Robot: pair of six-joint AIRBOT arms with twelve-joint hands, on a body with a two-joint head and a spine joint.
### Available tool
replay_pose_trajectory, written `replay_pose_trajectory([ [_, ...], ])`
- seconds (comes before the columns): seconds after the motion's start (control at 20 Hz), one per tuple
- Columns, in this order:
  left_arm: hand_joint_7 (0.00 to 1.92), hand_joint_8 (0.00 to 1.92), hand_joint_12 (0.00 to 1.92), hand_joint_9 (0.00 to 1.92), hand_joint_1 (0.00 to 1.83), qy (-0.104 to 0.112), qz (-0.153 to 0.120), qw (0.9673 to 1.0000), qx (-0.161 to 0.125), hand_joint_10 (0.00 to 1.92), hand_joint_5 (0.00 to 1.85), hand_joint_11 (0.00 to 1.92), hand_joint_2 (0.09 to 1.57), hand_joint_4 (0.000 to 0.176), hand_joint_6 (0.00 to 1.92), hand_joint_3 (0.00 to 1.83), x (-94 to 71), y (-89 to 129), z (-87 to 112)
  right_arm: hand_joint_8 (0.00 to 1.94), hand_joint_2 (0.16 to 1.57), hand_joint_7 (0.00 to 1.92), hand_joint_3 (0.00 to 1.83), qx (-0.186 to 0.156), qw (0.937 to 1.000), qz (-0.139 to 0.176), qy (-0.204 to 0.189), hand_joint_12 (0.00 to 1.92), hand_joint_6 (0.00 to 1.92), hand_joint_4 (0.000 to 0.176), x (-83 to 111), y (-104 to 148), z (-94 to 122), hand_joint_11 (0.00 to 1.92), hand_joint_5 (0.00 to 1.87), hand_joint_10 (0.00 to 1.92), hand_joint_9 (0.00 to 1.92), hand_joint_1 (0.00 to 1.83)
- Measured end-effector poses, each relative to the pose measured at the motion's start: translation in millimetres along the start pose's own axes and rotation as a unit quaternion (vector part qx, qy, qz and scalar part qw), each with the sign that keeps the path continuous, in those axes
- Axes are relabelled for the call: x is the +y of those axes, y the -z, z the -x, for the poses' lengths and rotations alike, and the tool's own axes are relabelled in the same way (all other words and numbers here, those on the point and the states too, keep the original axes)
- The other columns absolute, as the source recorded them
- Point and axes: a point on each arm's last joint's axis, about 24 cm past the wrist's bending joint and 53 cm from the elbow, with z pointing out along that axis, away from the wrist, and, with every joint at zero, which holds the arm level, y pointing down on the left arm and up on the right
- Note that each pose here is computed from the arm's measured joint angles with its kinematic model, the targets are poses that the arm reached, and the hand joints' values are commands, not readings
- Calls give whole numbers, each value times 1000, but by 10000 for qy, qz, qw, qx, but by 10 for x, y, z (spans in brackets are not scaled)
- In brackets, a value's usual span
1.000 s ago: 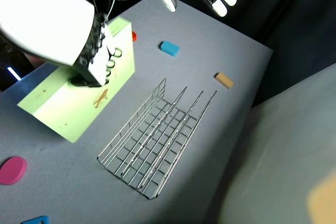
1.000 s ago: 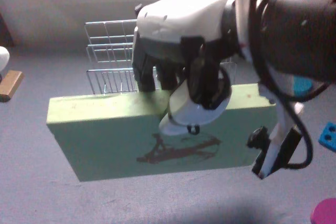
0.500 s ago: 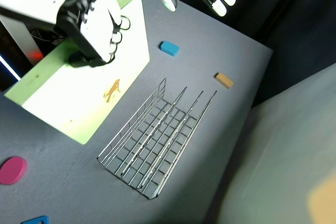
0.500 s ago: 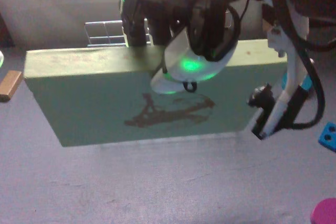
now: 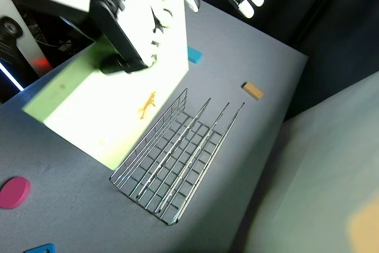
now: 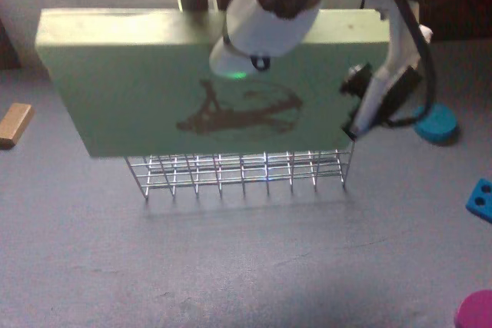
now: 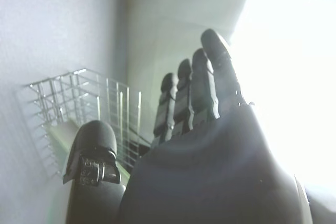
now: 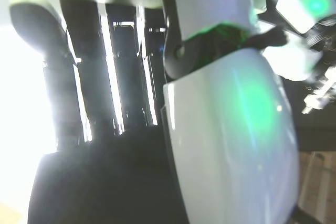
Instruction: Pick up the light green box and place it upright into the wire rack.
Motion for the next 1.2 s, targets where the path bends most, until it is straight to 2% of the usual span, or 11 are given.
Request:
replay_pose_trajectory([
  [0.25,56,0,536,52,0,20,19,10000,11,3,90,0,1441,0,6,0,21,2,-7,611,1049,1269,2,-69,9999,-62,69,1547,928,0,-77,-158,9,871,998,971,1108,1268],
  [0.45,56,0,538,51,0,56,-2,10000,1,2,87,0,1455,0,4,6,13,5,6,612,1050,1268,2,-165,9997,41,198,1547,928,0,-18,-240,19,872,998,971,1107,1268],
  [0.7,56,0,505,50,0,64,-68,10000,10,1,72,0,1452,0,0,2,-39,39,0,610,1050,1266,2,-142,9997,-1,189,1548,936,0,-40,-336,-43,872,997,971,1106,1266],
  [0.85,55,0,580,50,0,54,-130,9999,22,1,83,0,1435,0,4,0,-84,63,-12,611,1050,1266,2,-272,9994,-4,221,1548,936,0,-56,-370,-3,872,998,972,1106,1266],
  [0.95,54,0,520,50,0,52,-140,9999,19,1,83,0,1447,0,3,3,-92,66,-11,611,1050,1265,2,-205,9995,-55,233,1548,937,0,-88,-408,-71,872,998,972,1106,1266],
  [1.2,53,0,515,48,0,91,-110,9999,20,0,84,0,1445,0,3,2,-52,28,-5,613,1051,1264,2,-143,9996,-56,245,1548,936,0,-93,-439,-136,872,996,972,1107,1266],
])
